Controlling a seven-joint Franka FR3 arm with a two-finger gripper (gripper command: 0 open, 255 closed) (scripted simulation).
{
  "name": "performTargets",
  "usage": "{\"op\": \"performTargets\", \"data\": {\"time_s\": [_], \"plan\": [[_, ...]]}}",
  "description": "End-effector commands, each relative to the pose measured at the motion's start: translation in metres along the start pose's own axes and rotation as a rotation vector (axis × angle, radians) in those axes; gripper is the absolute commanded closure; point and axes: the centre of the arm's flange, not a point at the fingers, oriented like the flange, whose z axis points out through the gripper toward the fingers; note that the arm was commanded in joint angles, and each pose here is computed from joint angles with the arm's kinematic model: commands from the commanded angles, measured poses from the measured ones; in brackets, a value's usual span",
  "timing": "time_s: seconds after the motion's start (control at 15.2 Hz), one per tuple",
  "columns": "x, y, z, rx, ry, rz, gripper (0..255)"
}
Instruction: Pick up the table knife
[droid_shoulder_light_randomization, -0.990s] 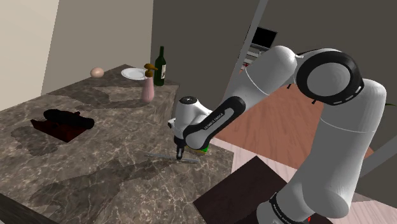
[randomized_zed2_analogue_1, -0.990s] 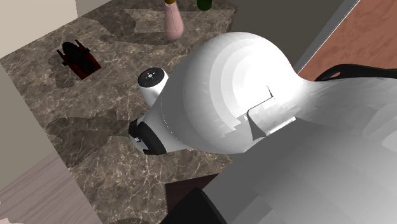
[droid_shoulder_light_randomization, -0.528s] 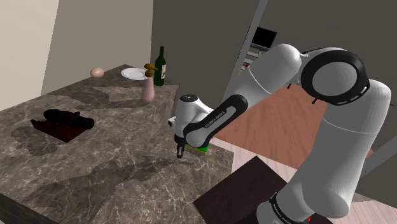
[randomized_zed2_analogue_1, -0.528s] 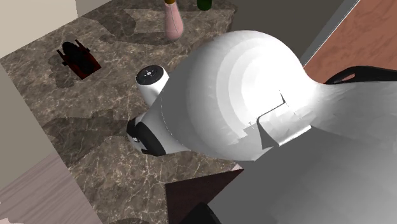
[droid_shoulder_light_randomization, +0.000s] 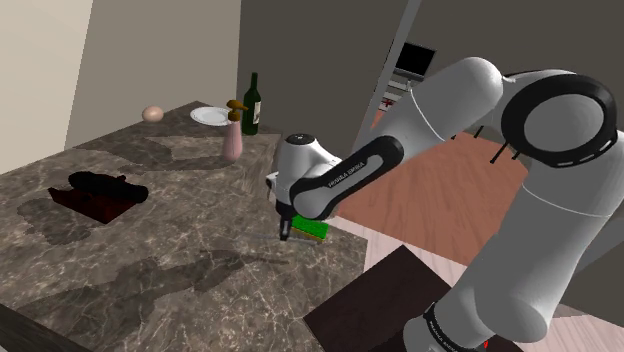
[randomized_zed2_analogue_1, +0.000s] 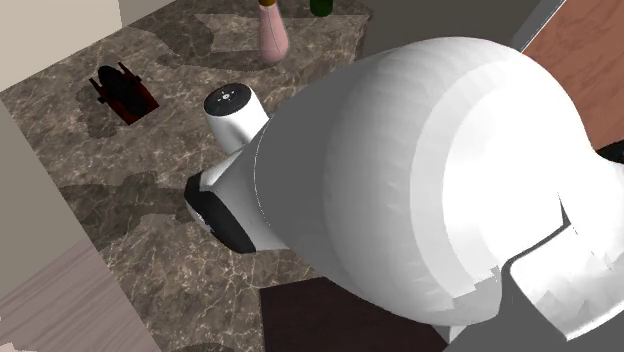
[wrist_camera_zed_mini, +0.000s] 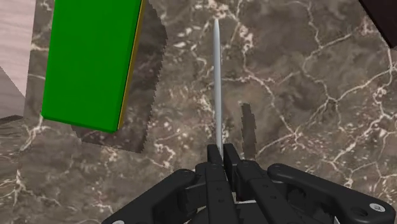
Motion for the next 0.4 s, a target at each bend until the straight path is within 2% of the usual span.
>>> {"op": "performTargets", "data": {"time_s": [0.0,0.33], "plan": [[-0.001,0.001,-0.011,0.0,0.0,0.0,255],[-0.002,0.0,-0.028,0.0,0.0,0.0,255]]}}
